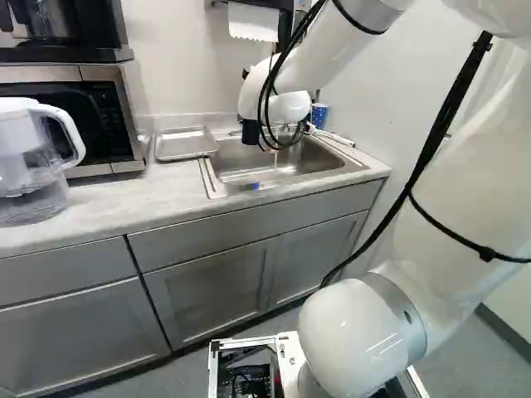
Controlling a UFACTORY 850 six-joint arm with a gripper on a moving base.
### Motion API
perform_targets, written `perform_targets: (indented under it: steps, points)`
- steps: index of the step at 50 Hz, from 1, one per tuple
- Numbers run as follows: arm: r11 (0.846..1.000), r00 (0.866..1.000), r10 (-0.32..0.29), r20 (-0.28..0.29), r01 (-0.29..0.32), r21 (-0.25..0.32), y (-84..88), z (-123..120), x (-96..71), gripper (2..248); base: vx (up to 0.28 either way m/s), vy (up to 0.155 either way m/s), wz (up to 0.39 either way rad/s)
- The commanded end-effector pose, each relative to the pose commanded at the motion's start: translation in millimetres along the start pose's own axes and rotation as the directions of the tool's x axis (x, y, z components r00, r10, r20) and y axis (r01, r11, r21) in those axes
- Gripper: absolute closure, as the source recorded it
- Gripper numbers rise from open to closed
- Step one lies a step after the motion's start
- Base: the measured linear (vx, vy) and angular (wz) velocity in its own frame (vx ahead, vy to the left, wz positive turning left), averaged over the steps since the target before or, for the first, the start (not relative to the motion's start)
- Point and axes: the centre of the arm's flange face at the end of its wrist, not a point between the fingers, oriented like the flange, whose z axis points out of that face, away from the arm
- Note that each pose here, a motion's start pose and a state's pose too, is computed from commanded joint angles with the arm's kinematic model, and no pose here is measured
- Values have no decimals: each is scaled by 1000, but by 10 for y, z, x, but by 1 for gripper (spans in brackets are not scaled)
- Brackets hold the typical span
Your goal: Rinse the cup and place it in the tray
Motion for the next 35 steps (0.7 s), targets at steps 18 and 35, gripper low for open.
perform_targets:
  steps: [18, 35]
  points:
    - [1000, 1000, -1, -21, 1, -9, 36, 72, -126, 127, 0, 0, 0]
    - [1000, 999, -4, -40, 3, -17, 68, 87, -265, 127, 0, 0, 0]
